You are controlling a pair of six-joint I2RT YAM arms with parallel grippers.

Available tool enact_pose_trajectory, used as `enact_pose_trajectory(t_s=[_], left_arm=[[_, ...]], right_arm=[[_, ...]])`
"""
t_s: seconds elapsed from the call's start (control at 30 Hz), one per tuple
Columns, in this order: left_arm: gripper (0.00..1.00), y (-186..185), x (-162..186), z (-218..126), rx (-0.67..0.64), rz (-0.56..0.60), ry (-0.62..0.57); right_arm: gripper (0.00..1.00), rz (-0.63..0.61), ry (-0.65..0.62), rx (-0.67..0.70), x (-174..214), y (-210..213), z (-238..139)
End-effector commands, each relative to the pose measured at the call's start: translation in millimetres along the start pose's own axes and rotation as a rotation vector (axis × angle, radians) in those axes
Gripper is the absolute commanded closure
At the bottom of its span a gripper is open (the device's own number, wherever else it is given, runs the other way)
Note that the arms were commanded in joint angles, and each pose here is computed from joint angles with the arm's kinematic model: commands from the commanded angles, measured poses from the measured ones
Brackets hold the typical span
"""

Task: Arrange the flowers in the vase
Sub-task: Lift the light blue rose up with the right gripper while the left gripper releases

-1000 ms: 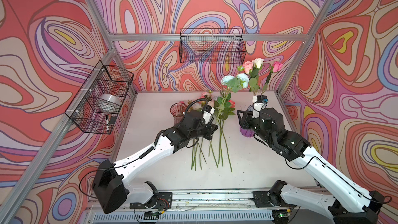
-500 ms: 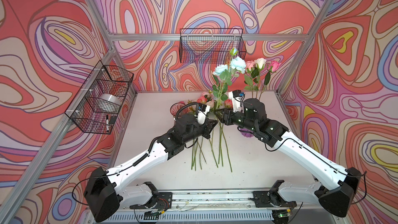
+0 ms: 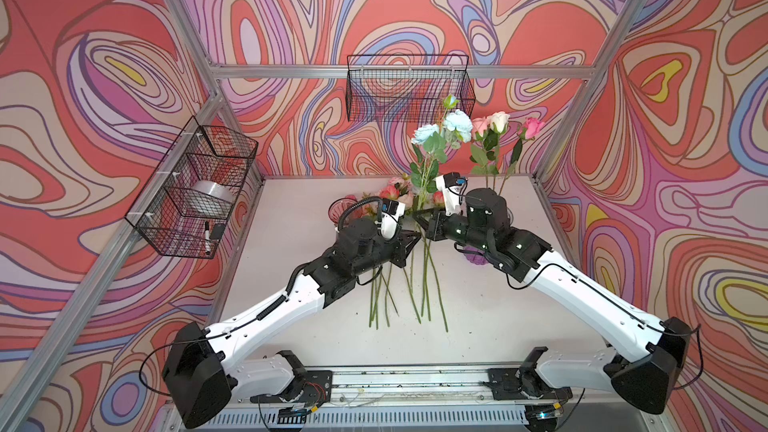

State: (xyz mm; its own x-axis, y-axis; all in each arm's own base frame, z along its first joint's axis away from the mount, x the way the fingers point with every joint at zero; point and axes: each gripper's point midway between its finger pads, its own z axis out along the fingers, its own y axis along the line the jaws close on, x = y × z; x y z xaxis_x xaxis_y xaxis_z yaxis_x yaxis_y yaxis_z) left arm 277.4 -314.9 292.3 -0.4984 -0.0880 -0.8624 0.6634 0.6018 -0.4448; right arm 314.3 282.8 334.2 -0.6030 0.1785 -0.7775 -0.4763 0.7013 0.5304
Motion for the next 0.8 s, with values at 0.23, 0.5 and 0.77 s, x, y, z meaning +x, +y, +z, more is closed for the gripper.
enact_pose_trajectory(t_s=[0.23,0.5,0.77], left_arm=[[0.23,6.1,-30.4,-23.6,-0.111,0.048,-0.066],[0.19,16.2,-40.1,-38.9,-0.177,0.054,-0.145],[0.19,21.2,-36.0,-35.6,-0.193,0.039,-0.138]], right_arm=[[1.00,-0.184,-0.194,0.300,-68.9,-25.5,-36.8],[1.00,-0.290,-0.306,0.478,-114.3,-42.2,-68.0],[1.00,-0.275,-0.462,0.714,-148.9,-98.8,-132.8]])
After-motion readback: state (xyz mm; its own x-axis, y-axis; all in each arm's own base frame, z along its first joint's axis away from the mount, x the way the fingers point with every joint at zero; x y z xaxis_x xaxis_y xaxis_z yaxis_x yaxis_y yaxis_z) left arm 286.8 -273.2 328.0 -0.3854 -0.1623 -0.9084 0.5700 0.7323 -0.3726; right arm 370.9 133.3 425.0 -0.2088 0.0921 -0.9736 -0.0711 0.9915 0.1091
